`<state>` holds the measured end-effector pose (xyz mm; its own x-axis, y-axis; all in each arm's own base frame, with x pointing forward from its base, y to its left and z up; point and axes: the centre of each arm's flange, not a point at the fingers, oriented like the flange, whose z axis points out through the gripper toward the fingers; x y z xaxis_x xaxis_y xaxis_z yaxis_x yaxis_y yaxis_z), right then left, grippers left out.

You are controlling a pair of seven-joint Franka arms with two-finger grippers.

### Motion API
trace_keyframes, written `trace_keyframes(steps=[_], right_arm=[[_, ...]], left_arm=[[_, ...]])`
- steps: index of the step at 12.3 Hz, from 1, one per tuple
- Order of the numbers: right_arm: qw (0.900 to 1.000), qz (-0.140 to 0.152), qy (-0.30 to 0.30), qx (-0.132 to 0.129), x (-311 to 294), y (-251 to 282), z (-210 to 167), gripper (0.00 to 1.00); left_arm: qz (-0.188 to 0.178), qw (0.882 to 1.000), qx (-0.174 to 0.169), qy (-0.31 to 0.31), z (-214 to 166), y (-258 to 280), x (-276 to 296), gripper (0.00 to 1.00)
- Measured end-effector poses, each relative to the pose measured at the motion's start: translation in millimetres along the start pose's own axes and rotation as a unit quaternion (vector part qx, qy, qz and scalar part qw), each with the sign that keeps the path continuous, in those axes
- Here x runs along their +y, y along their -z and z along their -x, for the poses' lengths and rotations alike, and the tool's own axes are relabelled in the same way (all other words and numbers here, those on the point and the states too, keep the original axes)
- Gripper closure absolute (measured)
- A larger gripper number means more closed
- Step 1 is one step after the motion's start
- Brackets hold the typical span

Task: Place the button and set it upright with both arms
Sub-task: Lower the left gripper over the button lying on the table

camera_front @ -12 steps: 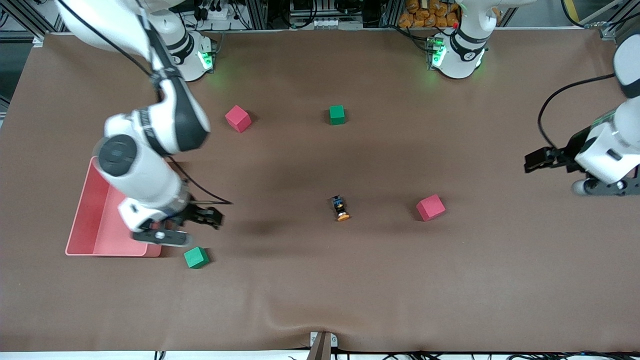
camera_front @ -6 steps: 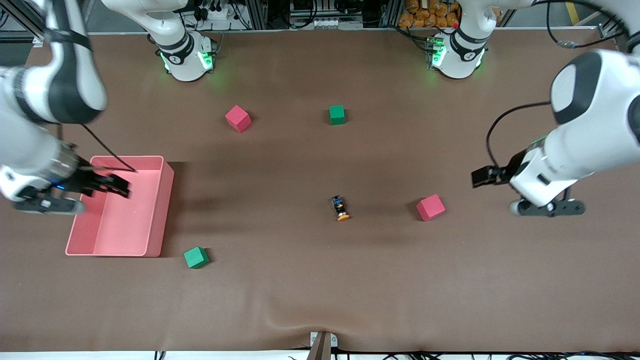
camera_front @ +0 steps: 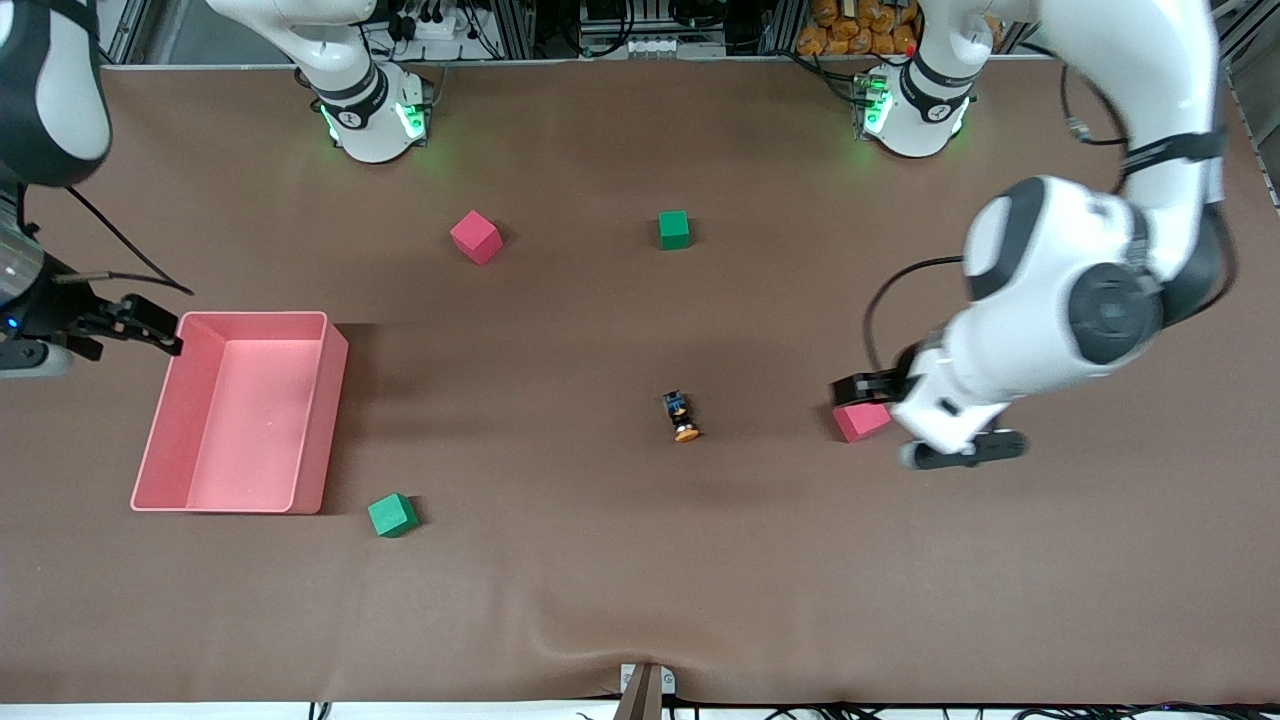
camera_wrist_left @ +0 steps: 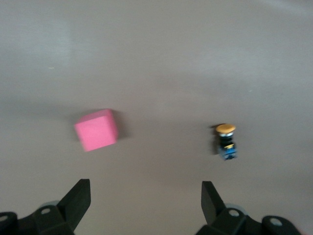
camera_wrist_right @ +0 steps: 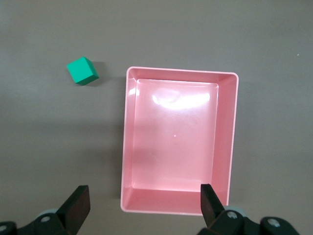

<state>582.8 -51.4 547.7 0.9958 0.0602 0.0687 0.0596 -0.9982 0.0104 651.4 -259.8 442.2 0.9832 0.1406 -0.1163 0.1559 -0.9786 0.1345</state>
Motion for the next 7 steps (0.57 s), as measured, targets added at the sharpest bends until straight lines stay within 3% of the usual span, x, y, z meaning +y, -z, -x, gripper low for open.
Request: trace_keyframes(steps=[2, 7], right_arm=[[1.000, 0.000, 0.002, 0.001, -1, 35, 0, 0.00], [0.999, -0.007, 0.008, -0.046, -10, 79, 15, 0.00]], left_arm=[[0.004, 1.000, 0.009, 0.020, -1, -30, 28, 0.00], [0.014, 0.998, 0.026, 0.056, 13, -96, 87, 0.00]])
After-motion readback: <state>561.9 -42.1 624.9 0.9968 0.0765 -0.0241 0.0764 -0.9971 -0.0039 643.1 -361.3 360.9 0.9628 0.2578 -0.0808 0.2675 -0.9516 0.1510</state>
